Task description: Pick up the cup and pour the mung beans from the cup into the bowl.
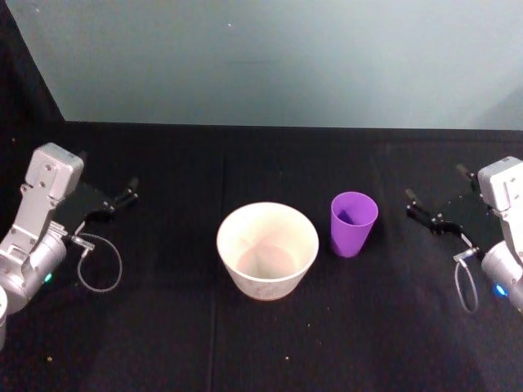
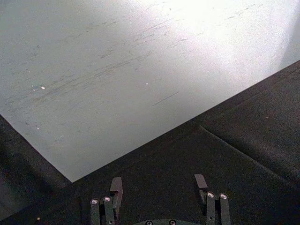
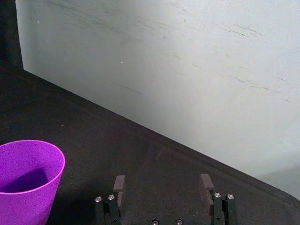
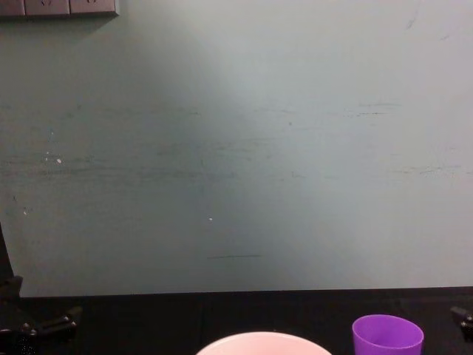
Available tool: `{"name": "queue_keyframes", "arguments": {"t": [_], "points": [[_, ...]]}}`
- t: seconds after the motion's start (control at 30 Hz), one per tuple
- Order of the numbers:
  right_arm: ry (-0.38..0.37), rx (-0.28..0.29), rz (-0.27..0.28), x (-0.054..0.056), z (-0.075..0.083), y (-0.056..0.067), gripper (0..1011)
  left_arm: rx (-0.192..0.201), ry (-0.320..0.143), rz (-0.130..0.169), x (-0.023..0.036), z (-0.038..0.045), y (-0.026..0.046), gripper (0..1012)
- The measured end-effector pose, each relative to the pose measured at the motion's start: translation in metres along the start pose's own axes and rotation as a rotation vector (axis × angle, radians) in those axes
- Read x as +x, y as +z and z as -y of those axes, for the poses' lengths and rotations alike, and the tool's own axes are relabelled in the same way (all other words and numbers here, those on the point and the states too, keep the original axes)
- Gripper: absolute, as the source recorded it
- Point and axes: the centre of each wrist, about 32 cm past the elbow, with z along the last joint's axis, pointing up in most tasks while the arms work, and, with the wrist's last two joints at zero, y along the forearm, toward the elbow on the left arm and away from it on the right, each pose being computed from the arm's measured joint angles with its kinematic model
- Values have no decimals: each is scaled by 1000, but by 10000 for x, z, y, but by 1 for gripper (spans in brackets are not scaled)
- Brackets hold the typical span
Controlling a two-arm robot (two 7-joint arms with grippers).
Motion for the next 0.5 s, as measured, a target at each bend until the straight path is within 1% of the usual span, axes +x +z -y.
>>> {"name": "queue_keyframes", "arguments": {"t": [0.5], "points": [[0, 0, 0, 0, 0, 0, 1003, 0, 0, 0, 0, 0, 0, 1000]]}}
